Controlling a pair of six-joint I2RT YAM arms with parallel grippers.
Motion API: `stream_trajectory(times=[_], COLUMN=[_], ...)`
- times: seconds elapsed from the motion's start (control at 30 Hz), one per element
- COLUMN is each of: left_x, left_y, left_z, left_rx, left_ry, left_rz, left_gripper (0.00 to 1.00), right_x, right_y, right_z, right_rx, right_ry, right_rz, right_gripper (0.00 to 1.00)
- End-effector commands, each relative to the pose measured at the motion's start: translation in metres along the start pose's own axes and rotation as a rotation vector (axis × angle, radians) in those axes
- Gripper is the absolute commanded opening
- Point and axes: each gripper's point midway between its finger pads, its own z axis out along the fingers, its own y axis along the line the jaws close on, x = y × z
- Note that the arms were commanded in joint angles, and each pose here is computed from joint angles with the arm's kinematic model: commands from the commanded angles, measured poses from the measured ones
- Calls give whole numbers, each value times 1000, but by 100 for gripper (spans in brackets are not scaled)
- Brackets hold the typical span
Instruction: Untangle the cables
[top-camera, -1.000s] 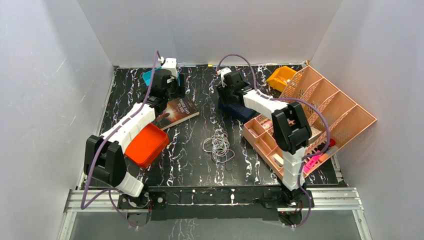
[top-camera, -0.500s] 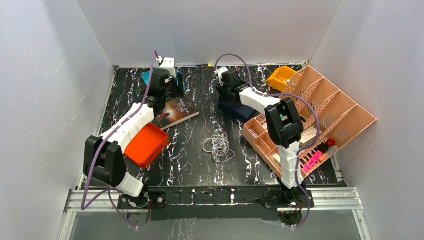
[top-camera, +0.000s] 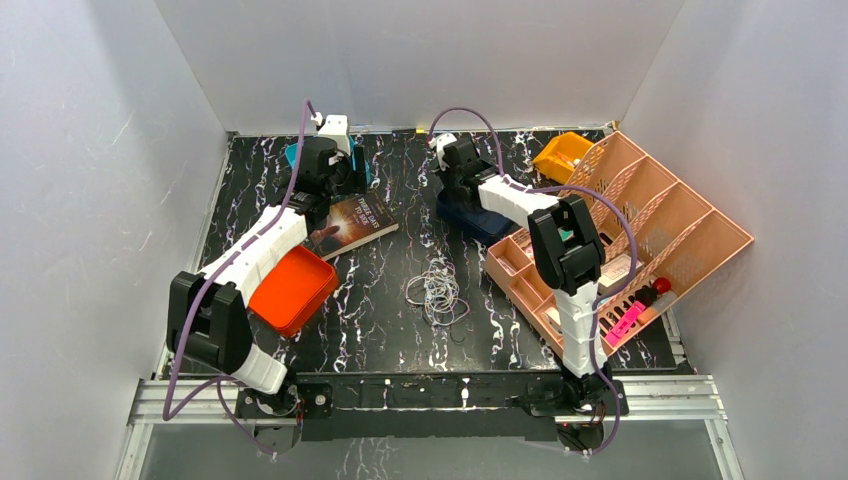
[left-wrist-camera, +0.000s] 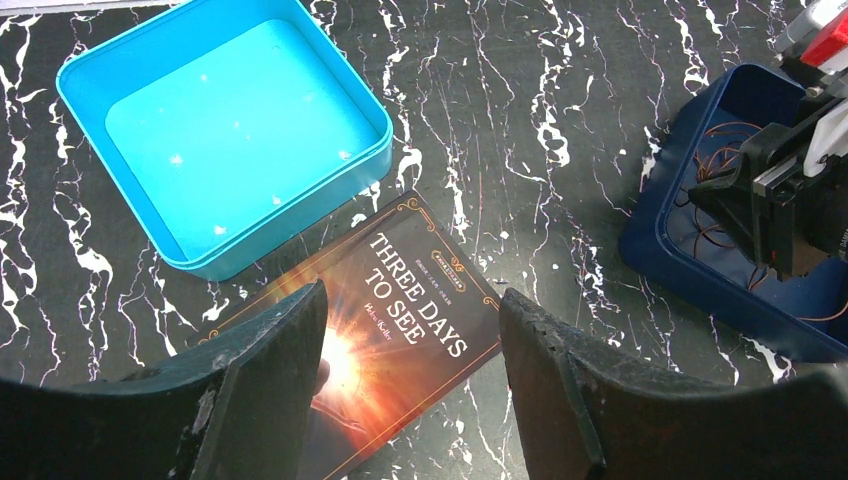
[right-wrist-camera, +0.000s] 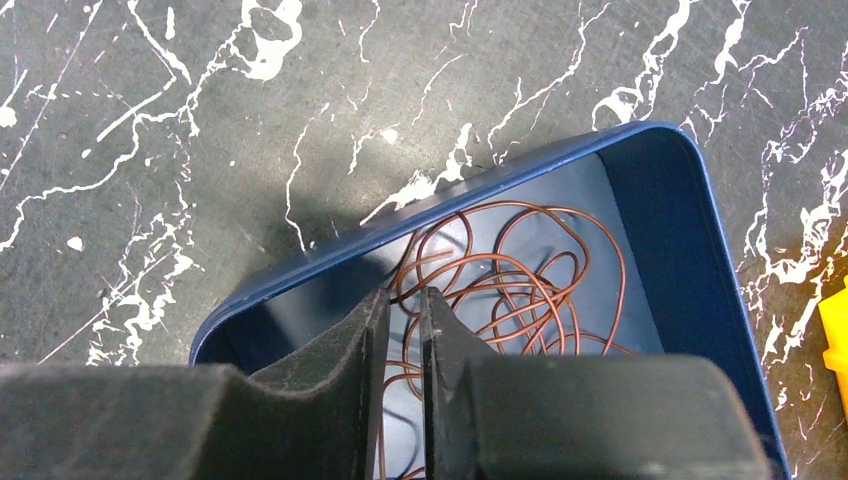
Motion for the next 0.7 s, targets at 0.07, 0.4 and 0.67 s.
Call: stream_trajectory(times=[0.07, 0.4, 0.67], left_x=[-15, -14, -13], left_y=[1, 1, -1], left_z=[-9, -7, -7], left_rx=[17, 22, 29], left_ry=[-48, -41, -35], left_rz=[-19, -19, -18], left_gripper=[63, 63, 63], right_x=[-39, -38, -28], right_y=[-16, -34, -41], right_z=[-17, -47, -59], right_rx=[30, 47, 7], right_ry=[-113, -129, -104], right_rz=[47, 129, 218], right_gripper=[21, 18, 17])
